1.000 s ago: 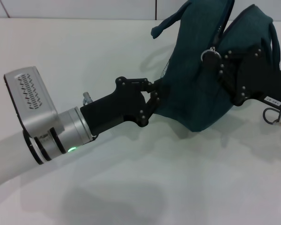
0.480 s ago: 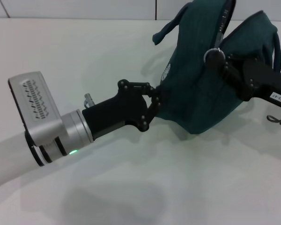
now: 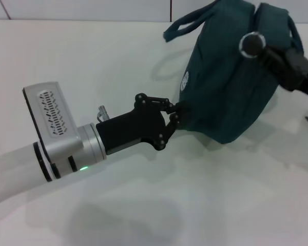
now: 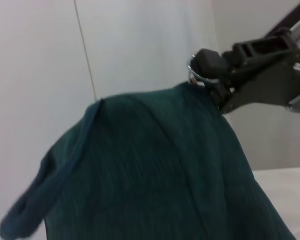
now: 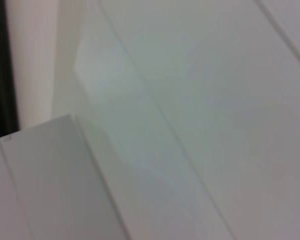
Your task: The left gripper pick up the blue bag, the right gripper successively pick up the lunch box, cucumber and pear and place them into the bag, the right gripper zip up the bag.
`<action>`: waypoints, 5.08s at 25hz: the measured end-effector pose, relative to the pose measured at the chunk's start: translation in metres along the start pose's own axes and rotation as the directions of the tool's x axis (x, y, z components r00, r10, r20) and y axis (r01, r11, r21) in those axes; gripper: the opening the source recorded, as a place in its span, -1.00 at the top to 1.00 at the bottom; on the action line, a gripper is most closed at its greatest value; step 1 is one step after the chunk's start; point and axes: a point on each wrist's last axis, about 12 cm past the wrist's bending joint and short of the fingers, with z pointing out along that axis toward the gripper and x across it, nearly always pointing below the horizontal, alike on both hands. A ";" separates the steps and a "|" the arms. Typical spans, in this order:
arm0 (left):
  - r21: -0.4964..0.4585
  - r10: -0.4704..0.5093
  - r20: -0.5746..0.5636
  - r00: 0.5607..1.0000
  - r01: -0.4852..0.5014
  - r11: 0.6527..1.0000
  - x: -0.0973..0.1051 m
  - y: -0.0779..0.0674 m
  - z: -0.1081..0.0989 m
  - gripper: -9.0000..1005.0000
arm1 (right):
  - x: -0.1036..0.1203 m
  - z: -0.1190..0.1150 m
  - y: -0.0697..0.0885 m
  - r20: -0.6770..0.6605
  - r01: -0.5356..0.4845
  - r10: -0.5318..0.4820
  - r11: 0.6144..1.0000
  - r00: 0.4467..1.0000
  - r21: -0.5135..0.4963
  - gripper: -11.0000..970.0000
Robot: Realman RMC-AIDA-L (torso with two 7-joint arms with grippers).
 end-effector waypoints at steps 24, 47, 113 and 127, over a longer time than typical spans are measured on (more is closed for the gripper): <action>-0.047 -0.102 0.173 0.980 0.111 0.993 -0.014 -0.002 -0.013 0.51 | 0.009 0.002 -0.005 -0.037 0.102 -0.100 0.994 0.994 0.050 0.96; 0.006 -0.271 0.223 0.936 0.276 0.961 -0.038 0.027 0.020 0.07 | 0.022 0.001 0.003 -0.086 0.241 -0.240 0.970 0.967 -0.003 0.96; 0.027 0.023 0.212 0.977 -0.029 0.999 -0.028 0.007 -0.009 0.95 | 0.004 -0.035 -0.014 0.048 0.327 -0.357 0.896 0.933 0.300 0.94; -0.056 -0.118 0.191 0.974 0.130 0.990 -0.028 0.035 -0.043 0.97 | 0.006 -0.047 -0.005 0.056 0.424 -0.461 0.851 0.886 0.310 0.94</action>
